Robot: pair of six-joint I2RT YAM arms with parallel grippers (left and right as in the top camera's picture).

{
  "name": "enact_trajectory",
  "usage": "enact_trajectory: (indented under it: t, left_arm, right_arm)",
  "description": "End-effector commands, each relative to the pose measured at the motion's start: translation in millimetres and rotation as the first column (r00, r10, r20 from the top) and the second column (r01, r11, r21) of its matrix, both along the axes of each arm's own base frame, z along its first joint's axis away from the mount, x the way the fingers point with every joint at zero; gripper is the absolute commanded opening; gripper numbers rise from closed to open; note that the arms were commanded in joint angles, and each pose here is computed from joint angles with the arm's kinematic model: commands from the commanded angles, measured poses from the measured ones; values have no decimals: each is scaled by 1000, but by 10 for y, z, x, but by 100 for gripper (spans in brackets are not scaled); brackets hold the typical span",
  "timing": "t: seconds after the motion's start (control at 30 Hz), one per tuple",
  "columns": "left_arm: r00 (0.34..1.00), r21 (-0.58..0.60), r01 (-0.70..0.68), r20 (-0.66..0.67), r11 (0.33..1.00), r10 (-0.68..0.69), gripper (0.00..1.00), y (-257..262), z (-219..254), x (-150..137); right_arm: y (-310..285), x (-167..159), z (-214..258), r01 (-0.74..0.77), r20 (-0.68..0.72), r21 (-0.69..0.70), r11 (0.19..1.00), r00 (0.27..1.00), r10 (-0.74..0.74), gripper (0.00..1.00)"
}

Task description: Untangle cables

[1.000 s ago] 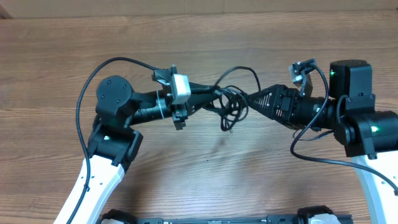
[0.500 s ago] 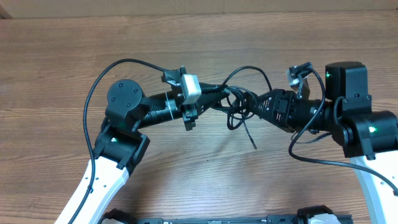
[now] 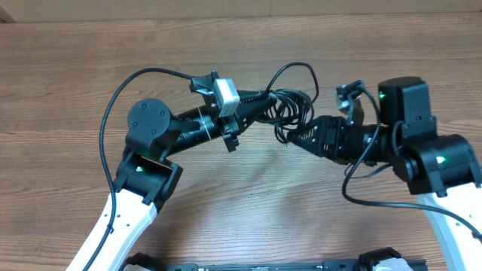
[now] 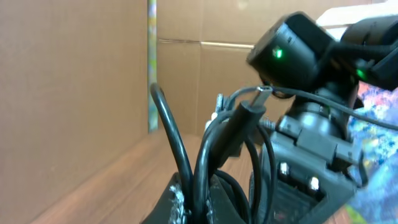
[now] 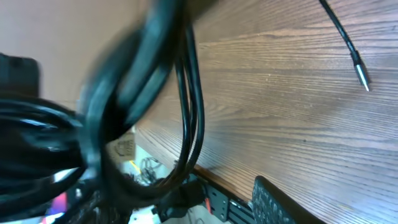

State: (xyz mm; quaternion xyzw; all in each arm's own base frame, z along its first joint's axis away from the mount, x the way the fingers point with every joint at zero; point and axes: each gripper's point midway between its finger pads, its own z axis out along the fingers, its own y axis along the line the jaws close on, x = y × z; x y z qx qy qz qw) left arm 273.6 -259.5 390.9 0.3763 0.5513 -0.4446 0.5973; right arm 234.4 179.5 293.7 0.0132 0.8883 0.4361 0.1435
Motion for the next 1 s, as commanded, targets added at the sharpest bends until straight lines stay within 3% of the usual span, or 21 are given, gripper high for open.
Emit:
enact_trajectory:
  t: [0.0,0.2,0.5,0.57,0.6,0.67,0.7,0.73,0.87,0.97]
  left_arm:
    - [1000,-38,26,-7,999,-26,4,-47,127,-85]
    - [995,-29,95,-11,995,-95,4,-109,109,-211]
    - [990,-40,128,-59,991,-131,4,-122,99,-260]
    - [990,-40,128,-59,991,-130,4,-122,98,-259]
    - [990,-40,127,-61,991,-129,4,-122,95,-257]
    - [990,-39,127,-62,991,-129,4,-122,92,-256]
    - [989,-38,127,-66,991,-129,4,-122,86,-255]
    - [989,-37,127,-68,991,-129,4,-122,82,-253]
    - [992,-41,78,-92,996,-81,4,-102,61,-166]
    - [959,-62,-111,-268,992,91,4,19,-68,164]
  right_arm:
    - [-69,87,-48,46,44,-86,995,998,-42,57]
    - [-98,212,-30,76,96,-105,992,993,-66,59]
    - [-58,363,117,-13,323,-152,988,944,62,64]
    - [-58,363,117,-17,329,-157,988,942,68,53]
    - [-58,363,116,-17,329,-157,987,942,68,39]
    - [-60,365,115,-16,329,-158,987,942,67,24]
    - [-71,373,109,-9,330,-163,987,942,64,9]
    - [-80,381,104,-3,331,-169,986,942,60,4]
    - [-85,383,101,-1,331,-171,985,942,58,4]
    - [-88,373,148,3,349,-166,986,936,56,4]
